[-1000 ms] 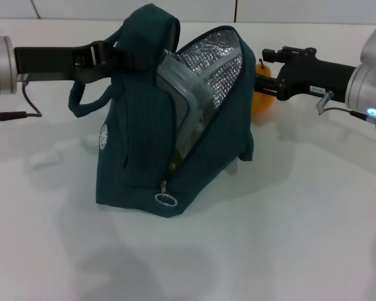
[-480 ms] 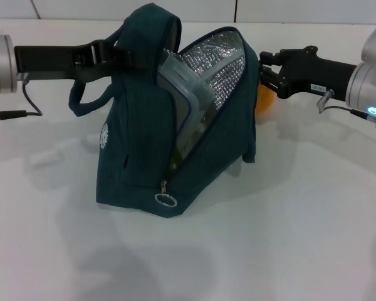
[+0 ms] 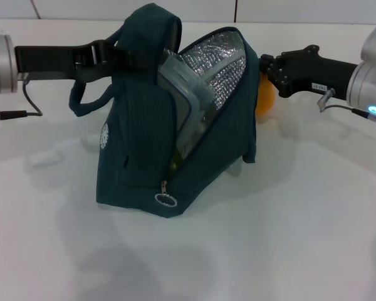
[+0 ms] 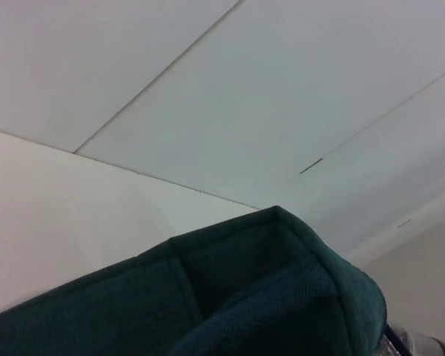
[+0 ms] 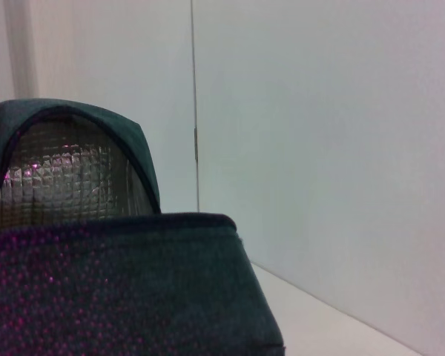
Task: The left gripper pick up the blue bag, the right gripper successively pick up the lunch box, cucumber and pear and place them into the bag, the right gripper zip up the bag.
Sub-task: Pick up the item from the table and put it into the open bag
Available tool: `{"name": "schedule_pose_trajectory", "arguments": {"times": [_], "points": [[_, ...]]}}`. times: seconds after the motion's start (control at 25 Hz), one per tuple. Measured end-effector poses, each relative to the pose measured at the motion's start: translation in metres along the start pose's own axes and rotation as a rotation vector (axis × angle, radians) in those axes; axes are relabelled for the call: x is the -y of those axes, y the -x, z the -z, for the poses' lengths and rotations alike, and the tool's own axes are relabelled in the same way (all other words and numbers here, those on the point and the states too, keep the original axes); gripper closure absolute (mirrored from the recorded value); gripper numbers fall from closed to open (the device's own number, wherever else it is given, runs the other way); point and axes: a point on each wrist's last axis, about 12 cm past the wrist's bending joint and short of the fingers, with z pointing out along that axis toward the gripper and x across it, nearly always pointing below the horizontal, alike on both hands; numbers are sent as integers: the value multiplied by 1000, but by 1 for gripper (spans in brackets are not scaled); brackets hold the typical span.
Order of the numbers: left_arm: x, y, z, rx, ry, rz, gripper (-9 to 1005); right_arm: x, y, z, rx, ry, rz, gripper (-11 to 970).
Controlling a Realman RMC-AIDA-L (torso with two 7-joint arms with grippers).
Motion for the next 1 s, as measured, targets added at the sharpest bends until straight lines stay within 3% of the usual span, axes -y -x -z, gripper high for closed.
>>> {"name": "schedule_pose_trajectory", "arguments": {"times": [0.08,0.68,1.0], "points": [[0,0,0,1,-1,0,946,0,0,0,0,0,2,940],[0,-1,2,11,-14,6,945,14,1,32,61,-64,16,941],[1,-2,2,7,-20,7,945,11,12,45,132,-24,18,941]]}}
